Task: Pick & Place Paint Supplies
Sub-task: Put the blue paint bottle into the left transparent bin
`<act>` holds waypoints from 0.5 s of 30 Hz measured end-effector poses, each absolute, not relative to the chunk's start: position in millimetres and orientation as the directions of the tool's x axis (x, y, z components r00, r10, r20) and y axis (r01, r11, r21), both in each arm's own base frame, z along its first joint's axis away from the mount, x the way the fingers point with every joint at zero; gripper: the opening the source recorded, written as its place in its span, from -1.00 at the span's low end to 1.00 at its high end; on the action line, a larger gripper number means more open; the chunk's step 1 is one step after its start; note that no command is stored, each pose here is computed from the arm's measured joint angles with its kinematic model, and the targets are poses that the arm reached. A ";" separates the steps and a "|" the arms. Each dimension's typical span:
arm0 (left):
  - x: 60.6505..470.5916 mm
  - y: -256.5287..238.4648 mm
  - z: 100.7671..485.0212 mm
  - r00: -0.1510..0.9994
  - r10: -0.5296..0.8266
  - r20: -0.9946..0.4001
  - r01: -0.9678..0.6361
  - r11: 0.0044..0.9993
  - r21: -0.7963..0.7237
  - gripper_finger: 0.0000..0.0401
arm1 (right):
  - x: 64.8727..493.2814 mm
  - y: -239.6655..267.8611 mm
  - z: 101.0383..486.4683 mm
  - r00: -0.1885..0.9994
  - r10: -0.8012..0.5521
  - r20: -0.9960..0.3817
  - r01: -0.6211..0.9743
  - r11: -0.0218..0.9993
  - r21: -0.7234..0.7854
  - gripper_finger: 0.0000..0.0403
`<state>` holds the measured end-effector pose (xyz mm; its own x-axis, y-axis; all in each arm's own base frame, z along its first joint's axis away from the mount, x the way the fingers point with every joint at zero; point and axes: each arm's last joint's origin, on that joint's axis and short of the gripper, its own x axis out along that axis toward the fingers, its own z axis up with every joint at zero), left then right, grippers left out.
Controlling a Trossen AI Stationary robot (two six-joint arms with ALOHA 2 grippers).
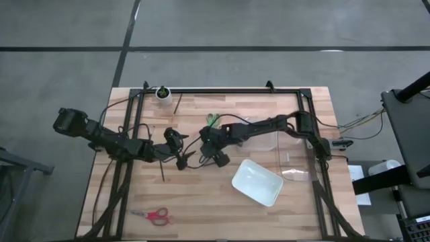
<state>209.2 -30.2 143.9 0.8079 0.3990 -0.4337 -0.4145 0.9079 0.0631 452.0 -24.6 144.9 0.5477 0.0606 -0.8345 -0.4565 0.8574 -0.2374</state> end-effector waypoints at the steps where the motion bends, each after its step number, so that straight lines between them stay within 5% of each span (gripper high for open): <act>1: 209.3 -30.3 143.9 0.808 0.399 -0.434 -0.414 0.908 0.063 0.94 | 451.7 -27.0 144.7 0.548 0.064 -0.834 -0.451 0.862 -0.230 0.20; 15: 209.2 -30.3 143.8 0.808 0.398 -0.434 -0.414 0.908 0.063 0.94 | 444.6 -37.5 127.5 0.577 0.061 -0.814 -0.493 0.821 -0.288 0.20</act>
<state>209.2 -30.3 143.8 0.8081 0.3984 -0.4340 -0.4139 0.9082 0.0630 444.6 -37.5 127.5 0.5775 0.0614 -0.8141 -0.4932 0.8209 -0.2879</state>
